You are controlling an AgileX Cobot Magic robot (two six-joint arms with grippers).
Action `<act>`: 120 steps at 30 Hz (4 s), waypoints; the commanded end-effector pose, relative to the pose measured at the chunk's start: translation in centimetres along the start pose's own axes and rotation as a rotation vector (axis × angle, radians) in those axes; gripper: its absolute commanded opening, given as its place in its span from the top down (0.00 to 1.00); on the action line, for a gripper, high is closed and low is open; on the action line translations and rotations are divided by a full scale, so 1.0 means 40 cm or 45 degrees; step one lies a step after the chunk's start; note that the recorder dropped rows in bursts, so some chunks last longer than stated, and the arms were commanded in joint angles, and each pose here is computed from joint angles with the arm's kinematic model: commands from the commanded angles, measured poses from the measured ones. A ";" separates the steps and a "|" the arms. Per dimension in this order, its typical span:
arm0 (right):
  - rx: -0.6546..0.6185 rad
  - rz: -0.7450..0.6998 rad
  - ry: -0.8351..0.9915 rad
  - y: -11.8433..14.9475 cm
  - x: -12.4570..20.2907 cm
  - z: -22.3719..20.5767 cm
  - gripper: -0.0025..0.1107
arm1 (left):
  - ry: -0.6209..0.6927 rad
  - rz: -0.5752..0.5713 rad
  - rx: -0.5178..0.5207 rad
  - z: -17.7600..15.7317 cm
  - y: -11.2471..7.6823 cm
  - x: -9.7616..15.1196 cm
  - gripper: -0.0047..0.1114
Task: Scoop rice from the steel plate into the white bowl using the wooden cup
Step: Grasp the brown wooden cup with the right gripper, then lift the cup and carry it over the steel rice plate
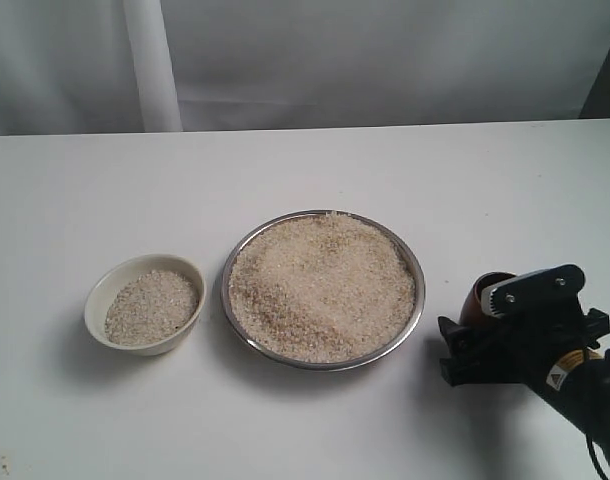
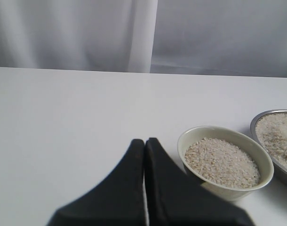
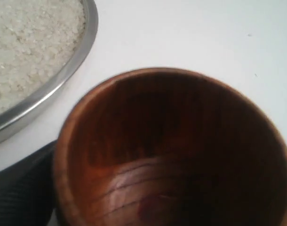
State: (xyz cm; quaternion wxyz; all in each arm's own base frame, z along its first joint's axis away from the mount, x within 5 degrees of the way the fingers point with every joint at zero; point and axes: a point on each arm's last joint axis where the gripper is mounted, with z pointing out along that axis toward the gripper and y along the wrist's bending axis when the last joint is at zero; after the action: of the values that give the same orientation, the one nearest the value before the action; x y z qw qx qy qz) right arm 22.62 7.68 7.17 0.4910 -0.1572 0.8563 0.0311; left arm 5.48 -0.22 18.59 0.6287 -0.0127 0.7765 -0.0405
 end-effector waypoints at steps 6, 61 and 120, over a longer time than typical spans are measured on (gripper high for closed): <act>0.058 0.009 -0.072 -0.013 -0.017 0.010 0.25 | -0.011 -0.010 0.008 -0.001 -0.001 -0.003 0.96; -0.205 -0.367 0.554 0.019 -0.305 -0.134 0.98 | -0.011 -0.008 0.008 -0.001 -0.001 -0.003 0.96; 0.260 -2.495 1.011 0.344 -0.372 0.316 0.98 | -0.011 -0.009 0.008 -0.001 -0.001 -0.003 0.96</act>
State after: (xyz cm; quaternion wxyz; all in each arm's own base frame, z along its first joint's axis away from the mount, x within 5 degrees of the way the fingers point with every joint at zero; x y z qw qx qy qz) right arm 36.10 26.87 11.64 0.0051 -0.7348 0.4510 -0.5065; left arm 5.48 -0.22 18.59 0.6287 -0.0127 0.7765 -0.0405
